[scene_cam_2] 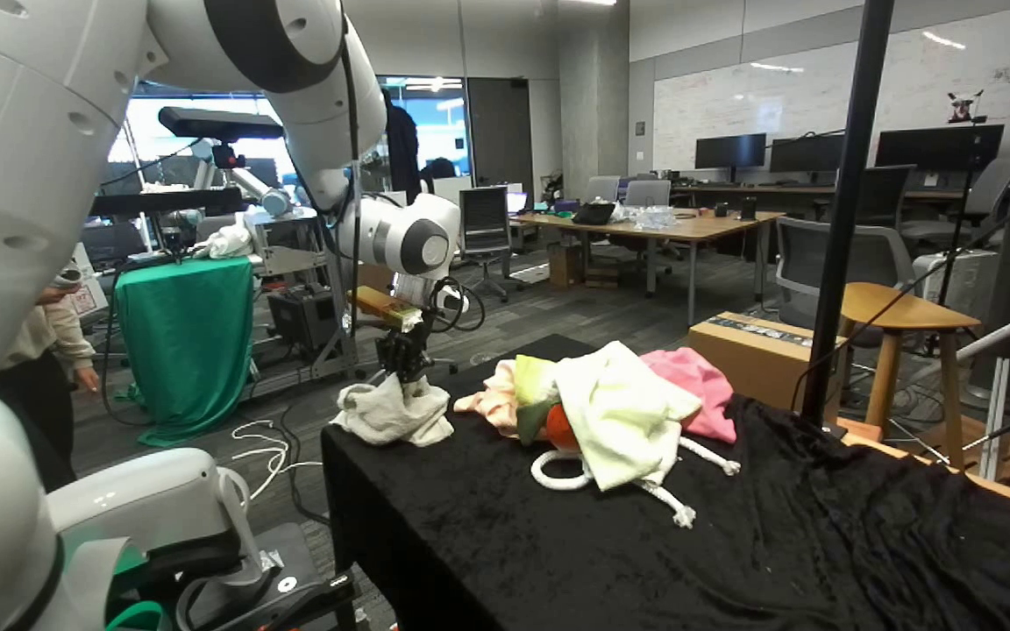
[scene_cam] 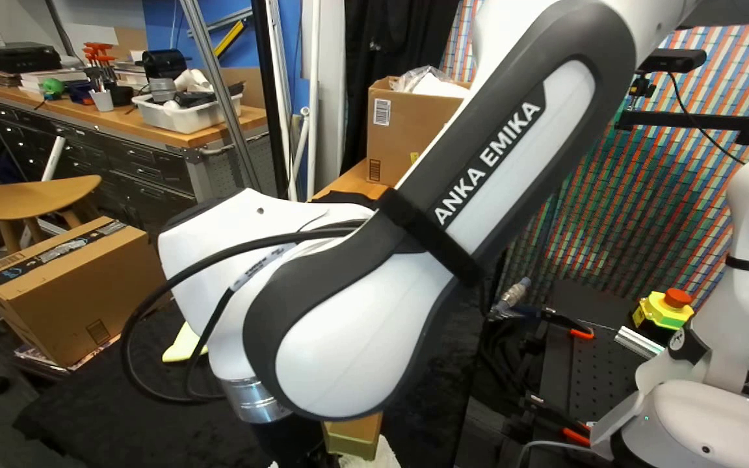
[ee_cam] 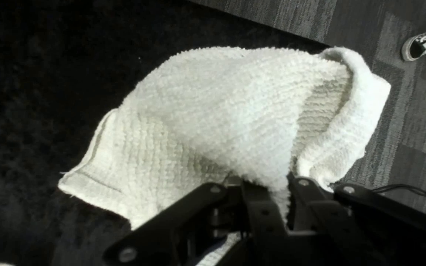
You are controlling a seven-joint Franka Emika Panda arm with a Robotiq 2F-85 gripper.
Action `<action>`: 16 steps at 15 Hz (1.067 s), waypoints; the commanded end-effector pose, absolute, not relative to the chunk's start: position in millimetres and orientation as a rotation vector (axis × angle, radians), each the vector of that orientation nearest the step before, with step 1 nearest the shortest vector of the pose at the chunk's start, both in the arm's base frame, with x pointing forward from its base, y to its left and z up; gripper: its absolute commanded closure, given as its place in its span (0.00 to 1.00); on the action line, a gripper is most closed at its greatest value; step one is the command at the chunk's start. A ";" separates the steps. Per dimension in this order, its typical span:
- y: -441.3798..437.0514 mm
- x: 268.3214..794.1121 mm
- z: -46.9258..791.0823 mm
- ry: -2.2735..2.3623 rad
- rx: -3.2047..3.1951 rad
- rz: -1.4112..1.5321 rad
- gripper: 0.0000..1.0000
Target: Put the towels and the turnip plushie on the peach shirt
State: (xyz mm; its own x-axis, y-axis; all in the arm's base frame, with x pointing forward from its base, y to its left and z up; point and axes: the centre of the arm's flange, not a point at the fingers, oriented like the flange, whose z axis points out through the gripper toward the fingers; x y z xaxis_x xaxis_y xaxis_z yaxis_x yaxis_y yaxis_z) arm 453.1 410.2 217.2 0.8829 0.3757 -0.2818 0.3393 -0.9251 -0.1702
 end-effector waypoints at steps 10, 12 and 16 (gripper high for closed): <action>308.5 512.1 336.1 -0.364 -2.783 0.197 0.90; 284.8 519.4 354.4 -0.324 -2.756 0.161 0.90; 238.8 532.1 388.7 -0.329 -2.718 0.095 0.90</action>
